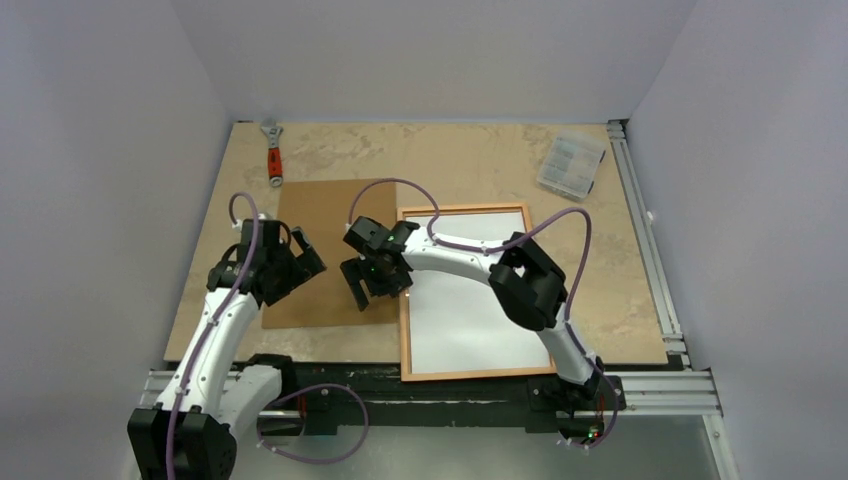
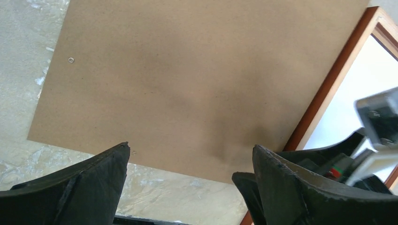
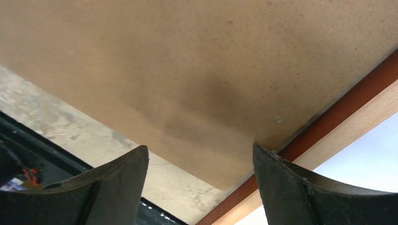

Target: Put the photo into the frame

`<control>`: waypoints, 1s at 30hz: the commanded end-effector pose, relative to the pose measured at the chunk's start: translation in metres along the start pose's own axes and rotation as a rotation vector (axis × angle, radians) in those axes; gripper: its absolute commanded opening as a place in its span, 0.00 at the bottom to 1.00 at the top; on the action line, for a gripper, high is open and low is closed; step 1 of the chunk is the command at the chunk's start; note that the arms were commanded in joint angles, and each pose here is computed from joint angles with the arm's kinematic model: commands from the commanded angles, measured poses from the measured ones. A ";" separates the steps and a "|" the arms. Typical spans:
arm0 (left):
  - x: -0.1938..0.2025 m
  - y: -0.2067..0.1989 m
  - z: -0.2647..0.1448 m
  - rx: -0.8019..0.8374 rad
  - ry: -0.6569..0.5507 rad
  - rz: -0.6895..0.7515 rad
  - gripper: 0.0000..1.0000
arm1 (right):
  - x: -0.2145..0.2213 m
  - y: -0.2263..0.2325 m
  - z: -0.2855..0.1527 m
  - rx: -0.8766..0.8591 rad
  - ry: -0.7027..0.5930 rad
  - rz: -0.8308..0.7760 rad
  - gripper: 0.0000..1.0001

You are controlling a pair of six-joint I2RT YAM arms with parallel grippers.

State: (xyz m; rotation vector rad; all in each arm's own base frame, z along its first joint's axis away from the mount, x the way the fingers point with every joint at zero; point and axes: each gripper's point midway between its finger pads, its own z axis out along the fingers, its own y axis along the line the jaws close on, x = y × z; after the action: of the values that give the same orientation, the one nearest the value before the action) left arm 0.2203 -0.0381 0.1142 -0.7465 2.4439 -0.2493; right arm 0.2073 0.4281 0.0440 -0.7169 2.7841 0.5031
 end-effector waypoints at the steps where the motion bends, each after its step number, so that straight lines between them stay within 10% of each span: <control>1: -0.003 0.002 0.007 0.033 0.030 -0.006 1.00 | -0.011 -0.030 -0.007 0.156 -0.032 0.041 0.82; 20: -0.053 0.086 0.051 -0.323 0.078 -0.163 1.00 | -0.009 -0.087 -0.009 0.118 -0.016 0.196 0.83; 30: -0.041 0.079 0.086 -0.232 0.234 -0.240 0.99 | -0.005 -0.056 0.005 -0.062 0.028 0.224 0.81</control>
State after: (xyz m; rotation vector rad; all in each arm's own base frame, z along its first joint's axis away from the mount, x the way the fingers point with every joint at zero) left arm 0.2412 0.0524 0.0334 -1.2132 2.6392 -0.0445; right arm 0.2547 0.3731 0.0343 -0.4203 2.8642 0.5019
